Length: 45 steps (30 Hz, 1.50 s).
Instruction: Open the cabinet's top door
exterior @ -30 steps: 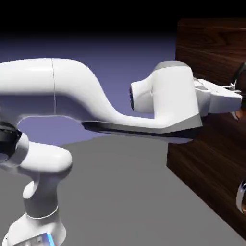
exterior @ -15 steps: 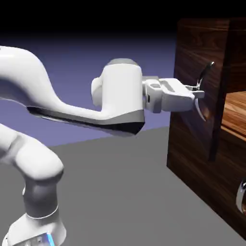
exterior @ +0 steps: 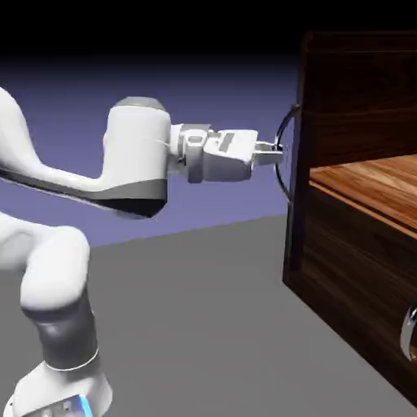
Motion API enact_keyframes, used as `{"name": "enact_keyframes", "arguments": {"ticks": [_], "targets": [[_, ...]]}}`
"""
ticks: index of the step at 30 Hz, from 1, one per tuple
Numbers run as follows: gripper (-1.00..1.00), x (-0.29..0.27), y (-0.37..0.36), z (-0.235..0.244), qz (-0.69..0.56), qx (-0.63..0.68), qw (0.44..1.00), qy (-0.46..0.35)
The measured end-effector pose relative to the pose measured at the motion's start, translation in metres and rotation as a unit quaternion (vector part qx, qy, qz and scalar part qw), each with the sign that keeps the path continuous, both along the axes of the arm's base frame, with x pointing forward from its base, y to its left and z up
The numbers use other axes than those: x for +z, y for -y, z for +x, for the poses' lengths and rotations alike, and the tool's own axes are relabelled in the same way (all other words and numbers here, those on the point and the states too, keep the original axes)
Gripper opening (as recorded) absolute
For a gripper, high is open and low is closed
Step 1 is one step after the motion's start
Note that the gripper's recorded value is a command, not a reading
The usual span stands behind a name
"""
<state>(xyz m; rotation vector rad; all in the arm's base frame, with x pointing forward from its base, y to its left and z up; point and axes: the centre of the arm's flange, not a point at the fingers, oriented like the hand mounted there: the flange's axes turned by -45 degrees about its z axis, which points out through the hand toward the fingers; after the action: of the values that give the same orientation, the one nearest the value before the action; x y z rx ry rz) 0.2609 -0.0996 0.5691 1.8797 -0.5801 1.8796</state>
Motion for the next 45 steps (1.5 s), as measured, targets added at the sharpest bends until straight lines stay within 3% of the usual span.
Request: {"name": "enact_keyframes", "arguments": {"ticks": [24, 45], "targets": [[-1.0, 0.0, -0.108, -0.068, -0.001, -0.122, 0.993, 0.0], [-1.0, 0.0, -0.309, -0.118, 0.0, -0.315, 0.949, 0.0]]}}
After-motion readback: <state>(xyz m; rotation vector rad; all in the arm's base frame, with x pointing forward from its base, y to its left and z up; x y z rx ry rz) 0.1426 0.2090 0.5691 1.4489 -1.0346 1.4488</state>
